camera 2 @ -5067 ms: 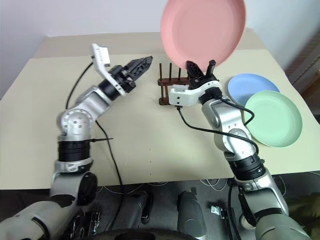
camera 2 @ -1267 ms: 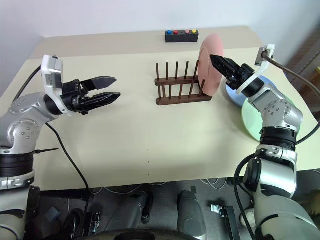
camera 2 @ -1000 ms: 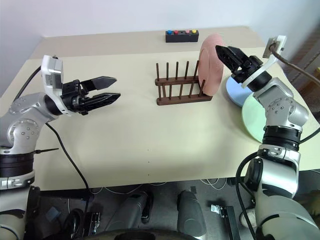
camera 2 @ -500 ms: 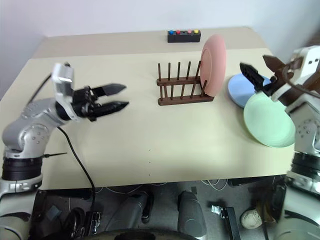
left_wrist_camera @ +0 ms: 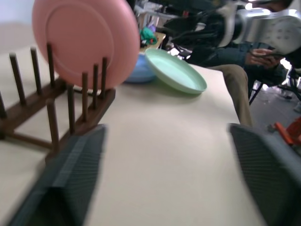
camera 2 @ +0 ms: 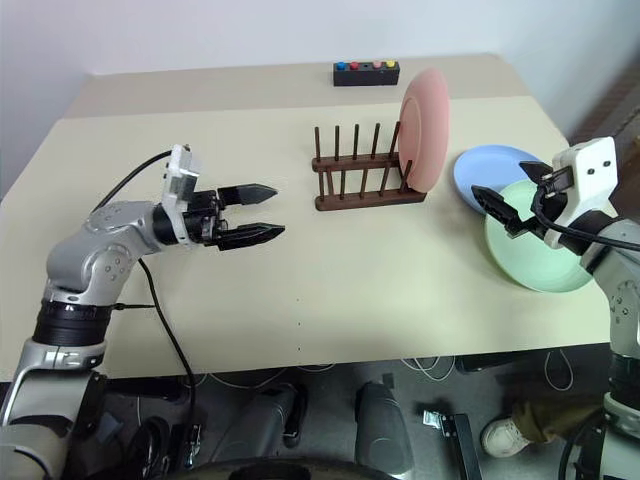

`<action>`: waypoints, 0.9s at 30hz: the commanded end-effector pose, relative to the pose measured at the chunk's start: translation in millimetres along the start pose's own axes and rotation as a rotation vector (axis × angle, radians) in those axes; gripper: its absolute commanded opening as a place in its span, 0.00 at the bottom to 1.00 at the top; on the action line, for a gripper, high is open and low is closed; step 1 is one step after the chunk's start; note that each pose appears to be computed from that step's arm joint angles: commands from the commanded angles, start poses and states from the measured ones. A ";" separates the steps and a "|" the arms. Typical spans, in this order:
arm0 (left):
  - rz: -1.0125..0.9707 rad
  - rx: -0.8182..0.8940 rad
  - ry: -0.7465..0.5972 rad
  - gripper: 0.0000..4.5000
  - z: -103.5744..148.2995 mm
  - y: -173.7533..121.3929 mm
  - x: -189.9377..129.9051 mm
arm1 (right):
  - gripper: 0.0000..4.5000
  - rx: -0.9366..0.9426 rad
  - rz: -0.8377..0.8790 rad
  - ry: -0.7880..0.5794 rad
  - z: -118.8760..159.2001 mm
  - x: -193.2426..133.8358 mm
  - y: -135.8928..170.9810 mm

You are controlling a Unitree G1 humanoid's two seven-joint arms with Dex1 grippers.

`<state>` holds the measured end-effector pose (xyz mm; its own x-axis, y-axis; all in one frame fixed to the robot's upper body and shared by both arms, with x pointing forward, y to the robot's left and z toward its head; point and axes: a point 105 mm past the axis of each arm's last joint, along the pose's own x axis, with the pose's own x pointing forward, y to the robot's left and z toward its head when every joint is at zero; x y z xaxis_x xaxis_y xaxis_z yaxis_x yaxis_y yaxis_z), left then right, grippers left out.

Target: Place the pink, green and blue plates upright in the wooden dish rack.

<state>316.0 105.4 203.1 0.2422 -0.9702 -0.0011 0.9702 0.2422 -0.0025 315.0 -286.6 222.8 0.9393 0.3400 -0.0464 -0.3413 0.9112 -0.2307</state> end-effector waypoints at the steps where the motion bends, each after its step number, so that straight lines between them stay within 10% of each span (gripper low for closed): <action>1: 0.019 0.085 -0.020 0.99 14.3 2.0 0.2 | 1.00 -0.022 -0.026 -0.047 14.0 -5.1 -3.3; 27: 0.036 0.227 -0.064 0.99 23.8 -0.1 6.0 | 1.00 -0.033 -0.038 0.334 -47.1 -18.9 11.5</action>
<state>321.4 99.9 213.5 0.2827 -0.9585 0.0366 0.9453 0.2849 0.1589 294.7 -299.0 166.9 0.9014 0.2090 -0.3791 -0.3099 0.9231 -0.2279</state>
